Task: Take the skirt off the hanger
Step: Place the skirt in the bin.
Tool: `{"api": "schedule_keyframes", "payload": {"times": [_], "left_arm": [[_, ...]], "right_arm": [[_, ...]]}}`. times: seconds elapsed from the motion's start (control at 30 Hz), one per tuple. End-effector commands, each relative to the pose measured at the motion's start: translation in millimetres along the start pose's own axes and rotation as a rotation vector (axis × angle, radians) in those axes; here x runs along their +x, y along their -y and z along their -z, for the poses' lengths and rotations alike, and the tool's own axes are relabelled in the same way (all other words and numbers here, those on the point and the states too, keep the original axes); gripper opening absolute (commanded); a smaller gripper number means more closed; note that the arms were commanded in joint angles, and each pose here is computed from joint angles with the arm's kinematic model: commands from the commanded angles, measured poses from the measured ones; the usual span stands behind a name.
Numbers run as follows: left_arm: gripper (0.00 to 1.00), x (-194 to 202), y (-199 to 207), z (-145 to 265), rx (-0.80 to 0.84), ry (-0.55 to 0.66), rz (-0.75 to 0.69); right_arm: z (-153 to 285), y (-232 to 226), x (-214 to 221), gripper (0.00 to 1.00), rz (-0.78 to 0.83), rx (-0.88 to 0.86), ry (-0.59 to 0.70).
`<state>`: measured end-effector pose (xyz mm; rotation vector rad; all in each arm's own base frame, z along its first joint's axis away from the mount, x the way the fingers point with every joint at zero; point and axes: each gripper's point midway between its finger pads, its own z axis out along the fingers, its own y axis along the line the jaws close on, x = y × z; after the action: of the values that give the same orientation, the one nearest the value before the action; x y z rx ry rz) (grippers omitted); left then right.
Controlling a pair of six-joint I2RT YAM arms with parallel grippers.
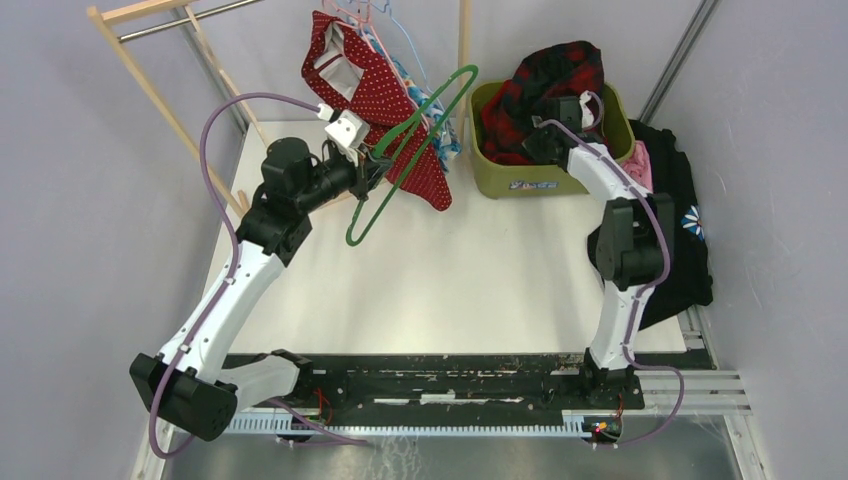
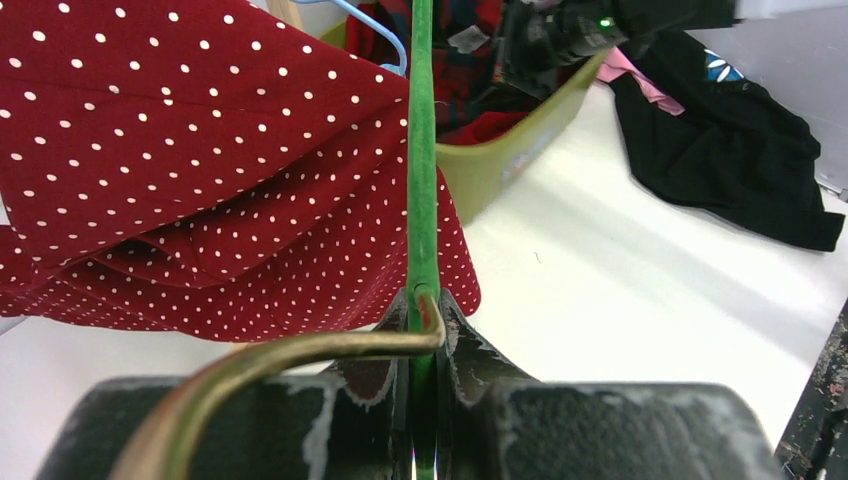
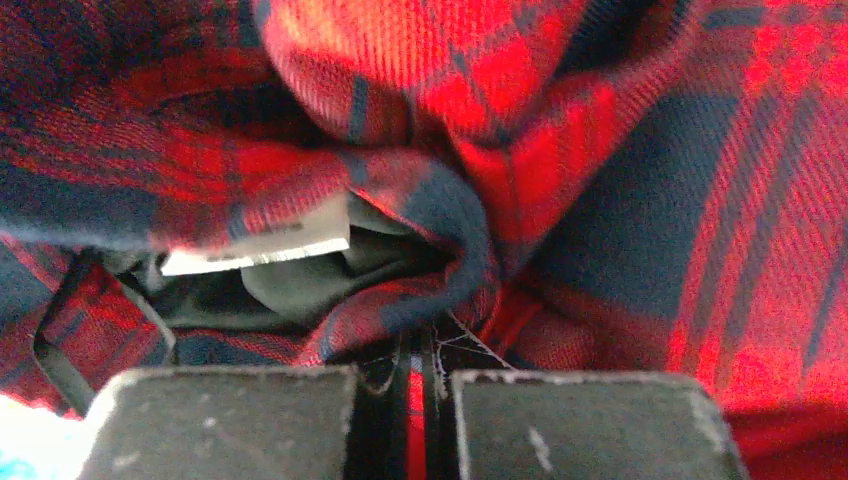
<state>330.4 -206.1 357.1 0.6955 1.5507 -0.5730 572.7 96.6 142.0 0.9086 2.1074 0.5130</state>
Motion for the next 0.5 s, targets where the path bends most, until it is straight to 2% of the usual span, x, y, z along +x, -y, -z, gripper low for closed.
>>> {"api": "schedule_keyframes", "payload": {"times": [0.0, 0.07, 0.17, 0.33, 0.47], "left_arm": [[0.03, -33, -2, 6, -0.014, 0.074, -0.073], [0.03, -33, -2, 6, -0.015, 0.072, -0.075], [0.03, -34, -1, 5, -0.01, 0.077, -0.075], [0.03, -38, 2, 2, 0.008, 0.089, -0.08], [0.03, -37, 3, 3, 0.01, 0.091, -0.078]], "right_arm": [[84, 58, -44, 0.01, 0.122, 0.272, 0.2], [100, 88, -32, 0.01, 0.152, 0.371, 0.171], [108, 108, -16, 0.01, 0.172, 0.403, 0.13], [99, 109, -19, 0.04, 0.247, 0.463, 0.078], [98, 89, -45, 0.17, 0.346, 0.472, 0.102]]}}
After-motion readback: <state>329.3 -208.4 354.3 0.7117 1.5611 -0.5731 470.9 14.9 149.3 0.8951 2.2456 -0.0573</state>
